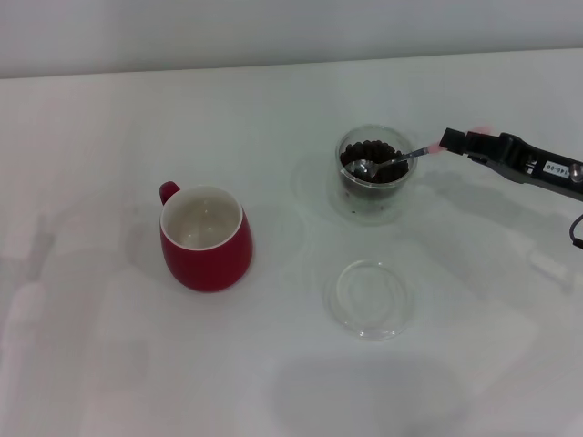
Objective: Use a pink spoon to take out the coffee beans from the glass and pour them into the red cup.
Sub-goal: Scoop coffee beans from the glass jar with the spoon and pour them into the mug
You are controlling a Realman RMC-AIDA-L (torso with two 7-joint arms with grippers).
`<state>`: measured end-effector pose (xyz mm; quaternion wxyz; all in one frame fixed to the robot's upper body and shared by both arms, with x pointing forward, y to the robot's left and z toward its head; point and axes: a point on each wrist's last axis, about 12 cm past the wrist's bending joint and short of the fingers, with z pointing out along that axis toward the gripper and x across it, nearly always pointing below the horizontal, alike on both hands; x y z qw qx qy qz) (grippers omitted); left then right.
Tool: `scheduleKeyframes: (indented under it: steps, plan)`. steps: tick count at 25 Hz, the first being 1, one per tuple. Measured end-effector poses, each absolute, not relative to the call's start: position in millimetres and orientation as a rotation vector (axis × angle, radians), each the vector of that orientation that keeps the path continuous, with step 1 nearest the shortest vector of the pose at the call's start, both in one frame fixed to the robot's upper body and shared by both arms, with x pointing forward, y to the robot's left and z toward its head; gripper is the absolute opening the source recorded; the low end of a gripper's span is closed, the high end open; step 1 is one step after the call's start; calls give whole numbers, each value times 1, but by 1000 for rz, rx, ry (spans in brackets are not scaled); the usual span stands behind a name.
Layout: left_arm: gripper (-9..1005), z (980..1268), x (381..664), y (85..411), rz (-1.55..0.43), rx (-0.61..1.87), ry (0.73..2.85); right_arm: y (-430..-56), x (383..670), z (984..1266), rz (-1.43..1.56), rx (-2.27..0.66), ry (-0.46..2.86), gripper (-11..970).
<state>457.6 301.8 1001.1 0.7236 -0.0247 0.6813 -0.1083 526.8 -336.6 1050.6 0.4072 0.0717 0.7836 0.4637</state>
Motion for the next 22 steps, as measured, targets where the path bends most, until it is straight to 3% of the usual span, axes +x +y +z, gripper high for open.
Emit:
scheduleKeyframes:
  steps: [16,22]
  plan:
    - [893,1001,458,304,-230,-69,1501,-341,542,1055,1177,292,2025,138]
    - [892,1001,458,304,-227,-72,1501,-337,546,1066,1124,128,1973,138]
